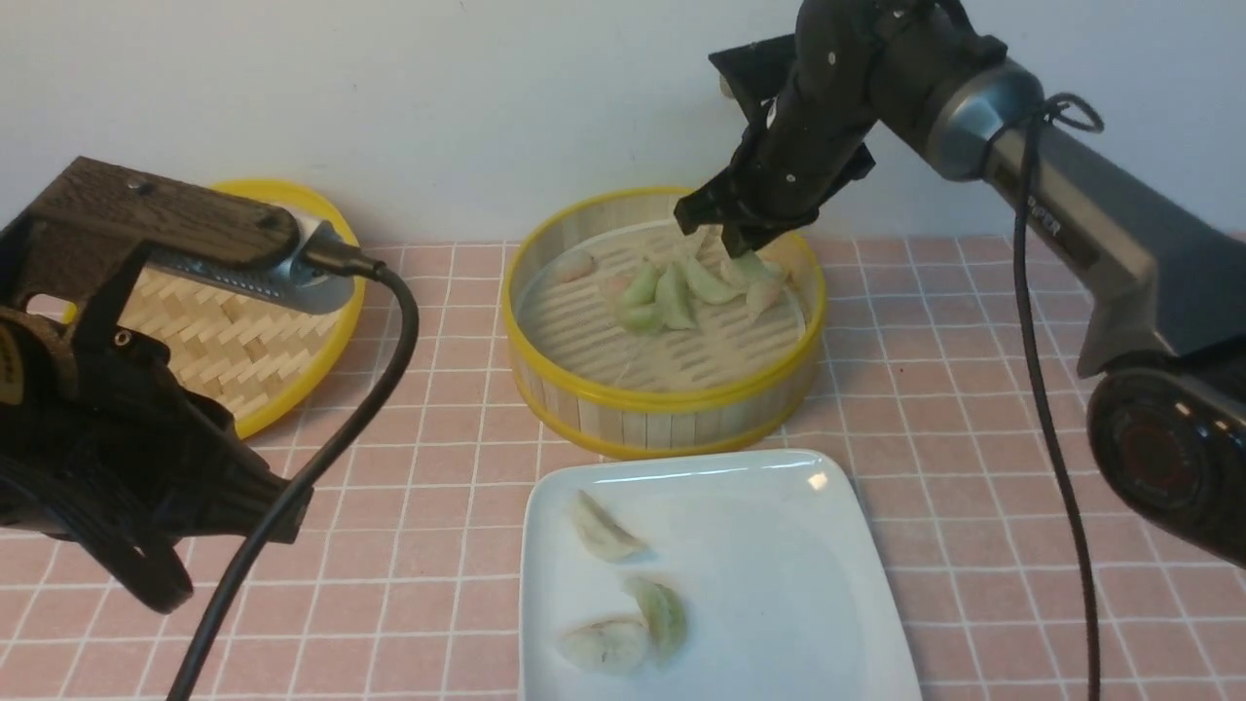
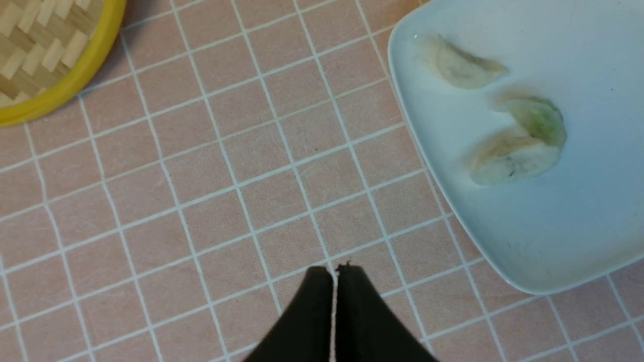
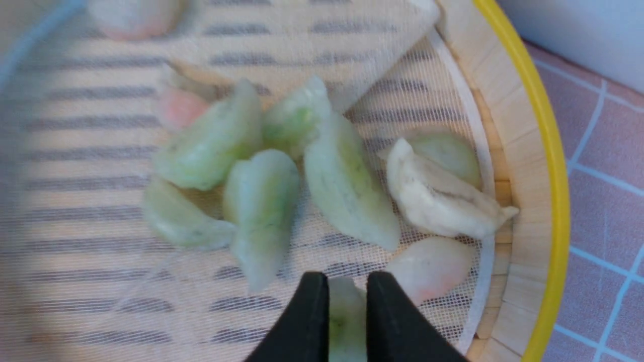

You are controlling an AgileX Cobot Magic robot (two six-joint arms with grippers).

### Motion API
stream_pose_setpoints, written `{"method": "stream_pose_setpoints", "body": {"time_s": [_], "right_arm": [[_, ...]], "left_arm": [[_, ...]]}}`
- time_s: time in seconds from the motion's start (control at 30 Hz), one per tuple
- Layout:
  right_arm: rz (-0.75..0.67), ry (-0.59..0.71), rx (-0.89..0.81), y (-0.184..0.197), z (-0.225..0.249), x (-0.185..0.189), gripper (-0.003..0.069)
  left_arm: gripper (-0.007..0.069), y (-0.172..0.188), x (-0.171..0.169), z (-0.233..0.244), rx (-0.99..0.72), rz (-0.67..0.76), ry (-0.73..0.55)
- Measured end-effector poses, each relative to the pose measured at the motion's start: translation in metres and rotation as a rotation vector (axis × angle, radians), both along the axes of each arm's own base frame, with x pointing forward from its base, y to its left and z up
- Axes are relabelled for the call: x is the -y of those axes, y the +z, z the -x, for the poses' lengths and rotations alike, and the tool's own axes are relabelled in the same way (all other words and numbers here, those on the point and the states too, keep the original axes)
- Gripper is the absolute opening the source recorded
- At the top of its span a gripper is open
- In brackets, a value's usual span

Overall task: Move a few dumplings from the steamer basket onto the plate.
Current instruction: Use the right arm to put the dumpling into the plate

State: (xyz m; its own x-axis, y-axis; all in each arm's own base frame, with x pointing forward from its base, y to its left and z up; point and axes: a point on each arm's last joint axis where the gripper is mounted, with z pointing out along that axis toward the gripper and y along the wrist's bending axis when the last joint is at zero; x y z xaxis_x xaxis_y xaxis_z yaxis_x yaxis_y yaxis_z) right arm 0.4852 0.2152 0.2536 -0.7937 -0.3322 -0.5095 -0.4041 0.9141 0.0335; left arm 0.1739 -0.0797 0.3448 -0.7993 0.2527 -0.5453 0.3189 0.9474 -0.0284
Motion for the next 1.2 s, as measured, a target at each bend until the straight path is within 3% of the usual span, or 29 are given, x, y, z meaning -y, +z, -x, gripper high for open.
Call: {"method": "stream_pose_setpoints", "body": {"time_s": [0.17, 0.37, 0.53, 0.7, 0.83, 0.9, 0.93, 0.97, 1.03, 1.1, 1.2], "right_arm": [[-0.018, 0.032, -0.016, 0.027, 0.025, -0.002, 0.007], [-0.037, 0.096, -0.128, 0.054, 0.096, 0.004, 0.007], [-0.007, 0.152, -0.311, 0.02, 0.156, -0.001, 0.007], [0.026, 0.167, -0.386, -0.04, 0.173, -0.013, 0.009], [0.021, 0.153, -0.372, -0.063, 0.167, -0.018, 0.0219], [0.01, 0.145, -0.35, -0.066, 0.164, -0.019, 0.033], [0.009, 0.145, -0.347, -0.065, 0.164, -0.019, 0.034], [0.006, 0.141, -0.347, -0.063, 0.163, -0.02, 0.0404], [0.025, 0.15, -0.355, -0.054, 0.163, -0.019, 0.0461], [0.056, 0.163, -0.361, -0.032, 0.166, -0.015, 0.0457], [0.068, 0.15, -0.307, 0.007, 0.175, -0.005, 0.0342]], "left_arm": [[-0.0006, 0.0, 0.0, 0.0, 0.0, 0.0, 0.0], [-0.0006, 0.0, 0.0, 0.0, 0.0, 0.0, 0.0], [-0.0006, 0.0, 0.0, 0.0, 0.002, 0.001, 0.0], [-0.0006, 0.0, 0.0, 0.0, 0.002, 0.001, 0.0], [-0.0006, 0.0, 0.0, 0.0, 0.002, 0.001, 0.0], [-0.0006, 0.0, 0.0, 0.0, 0.002, 0.001, 0.0], [-0.0006, 0.0, 0.0, 0.0, 0.002, 0.001, 0.0], [-0.0006, 0.0, 0.0, 0.0, 0.002, 0.001, 0.0], [-0.0006, 0.0, 0.0, 0.0, 0.002, 0.001, 0.0], [-0.0006, 0.0, 0.0, 0.0, 0.002, 0.001, 0.0], [-0.0006, 0.0, 0.0, 0.0, 0.002, 0.001, 0.0]]}}
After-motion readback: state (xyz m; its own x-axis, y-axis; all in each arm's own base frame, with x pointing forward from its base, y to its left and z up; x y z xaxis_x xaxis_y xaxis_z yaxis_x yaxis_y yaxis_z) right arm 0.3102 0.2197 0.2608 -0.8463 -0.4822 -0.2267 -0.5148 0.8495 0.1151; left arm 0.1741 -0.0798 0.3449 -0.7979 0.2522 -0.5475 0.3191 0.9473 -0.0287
